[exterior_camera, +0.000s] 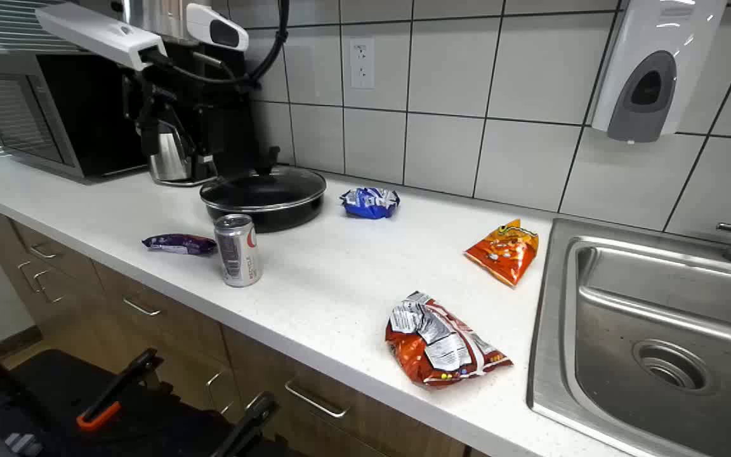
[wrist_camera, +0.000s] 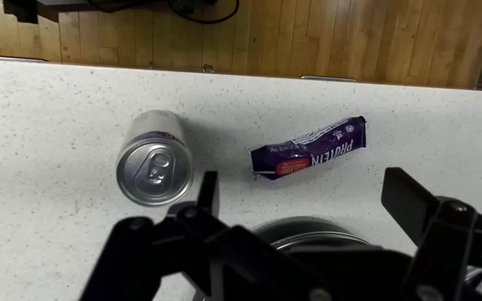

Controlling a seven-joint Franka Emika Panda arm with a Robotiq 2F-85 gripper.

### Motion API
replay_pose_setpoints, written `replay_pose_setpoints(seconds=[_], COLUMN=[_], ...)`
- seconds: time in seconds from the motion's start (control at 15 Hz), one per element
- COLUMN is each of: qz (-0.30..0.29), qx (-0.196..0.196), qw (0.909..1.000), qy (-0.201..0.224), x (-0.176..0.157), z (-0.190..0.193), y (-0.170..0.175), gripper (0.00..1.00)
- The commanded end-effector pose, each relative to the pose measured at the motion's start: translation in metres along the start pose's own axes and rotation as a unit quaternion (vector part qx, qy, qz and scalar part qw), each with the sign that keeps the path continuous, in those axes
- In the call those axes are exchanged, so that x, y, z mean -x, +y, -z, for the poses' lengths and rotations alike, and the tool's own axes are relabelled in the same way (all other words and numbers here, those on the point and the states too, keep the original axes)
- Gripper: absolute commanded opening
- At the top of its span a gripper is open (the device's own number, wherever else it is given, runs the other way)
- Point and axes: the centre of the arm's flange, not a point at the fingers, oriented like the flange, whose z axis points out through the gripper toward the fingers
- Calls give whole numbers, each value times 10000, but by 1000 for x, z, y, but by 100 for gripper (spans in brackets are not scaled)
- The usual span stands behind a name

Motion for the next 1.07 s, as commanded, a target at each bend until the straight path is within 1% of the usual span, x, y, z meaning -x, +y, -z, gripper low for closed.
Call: replay_pose_setpoints(seconds=[0.0,0.4,0.47,0.67,0.73,1.0], qz=[-1,-1,54,260,346,672], qx=[0,0,58,344,502,888], qw=[10000,10000,10000,9991,9981,9924], qy=[-3,-4,-11,60,121,516], x=[0,0,-5,-25,-34,-72], z=[0,0,0,2,3,1], y=[0,0,1,-2,-4,-10], gripper=[100,100,100,100,100,100])
